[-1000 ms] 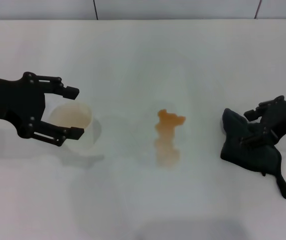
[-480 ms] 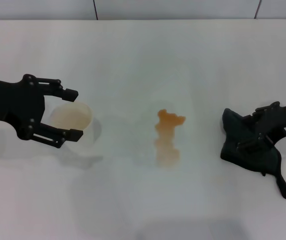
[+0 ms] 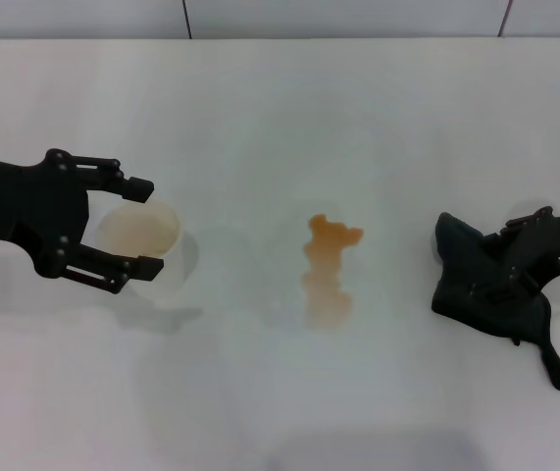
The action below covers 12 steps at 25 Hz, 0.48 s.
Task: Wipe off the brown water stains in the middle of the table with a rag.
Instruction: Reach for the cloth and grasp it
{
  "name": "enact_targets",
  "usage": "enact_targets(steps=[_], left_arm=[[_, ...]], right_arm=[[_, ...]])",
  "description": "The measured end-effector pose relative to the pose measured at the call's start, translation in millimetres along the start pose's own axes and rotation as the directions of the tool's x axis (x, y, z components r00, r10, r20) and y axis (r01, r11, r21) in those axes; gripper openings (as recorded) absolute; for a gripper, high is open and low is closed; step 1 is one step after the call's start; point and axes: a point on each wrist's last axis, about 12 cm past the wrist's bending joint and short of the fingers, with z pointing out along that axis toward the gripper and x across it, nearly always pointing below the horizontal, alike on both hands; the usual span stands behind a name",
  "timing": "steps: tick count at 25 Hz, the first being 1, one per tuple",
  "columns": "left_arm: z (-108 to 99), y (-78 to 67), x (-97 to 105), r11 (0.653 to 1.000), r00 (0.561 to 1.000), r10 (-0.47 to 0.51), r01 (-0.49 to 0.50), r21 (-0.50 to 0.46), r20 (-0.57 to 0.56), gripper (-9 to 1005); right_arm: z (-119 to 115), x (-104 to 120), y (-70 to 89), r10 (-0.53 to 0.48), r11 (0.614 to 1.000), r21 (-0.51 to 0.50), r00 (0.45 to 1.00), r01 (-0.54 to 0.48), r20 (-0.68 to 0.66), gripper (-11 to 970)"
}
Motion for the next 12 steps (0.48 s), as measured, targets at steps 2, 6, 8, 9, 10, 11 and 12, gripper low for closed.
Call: enact_targets(steps=[2, 6, 8, 9, 10, 11, 12], left_arm=[[0.1, -0.1, 0.0, 1.000, 1.000, -0.001, 0.001, 0.000, 0.000, 891], [0.0, -0.3, 0.5, 1.000, 1.000, -0.002, 0.002, 0.000, 0.000, 891], [0.0, -0.3, 0.6, 1.000, 1.000, -0.001, 0.001, 0.000, 0.000, 891], [0.0, -0.4, 0.6, 1.000, 1.000, -0.001, 0.001, 0.000, 0.000, 891], [0.0, -0.3, 0.6, 1.000, 1.000, 0.000, 0.000, 0.000, 0.000, 891], [0.0, -0.3, 0.6, 1.000, 1.000, 0.000, 0.000, 0.000, 0.000, 891], [0.0, -0.3, 0.6, 1.000, 1.000, 0.001, -0.001, 0.000, 0.000, 891]], right_arm=[[0.5, 0.0, -0.1, -0.003, 1.000, 0.002, 1.000, 0.003, 0.000, 776], [2.5, 0.8, -0.2, -0.013, 1.000, 0.014, 1.000, 0.014, -0.014, 750], [3.4, 0.8, -0.2, -0.016, 1.000, 0.019, 1.000, 0.017, -0.018, 722], [3.8, 0.6, -0.1, -0.017, 1.000, 0.021, 1.000, 0.018, -0.019, 708], [3.8, 0.6, -0.3, -0.017, 1.000, 0.023, 1.000, 0.018, -0.018, 694], [4.1, 0.4, -0.5, -0.018, 1.000, 0.025, 1.000, 0.018, -0.017, 636], [4.3, 0.3, -0.6, -0.018, 0.999, 0.027, 1.000, 0.019, -0.016, 579]])
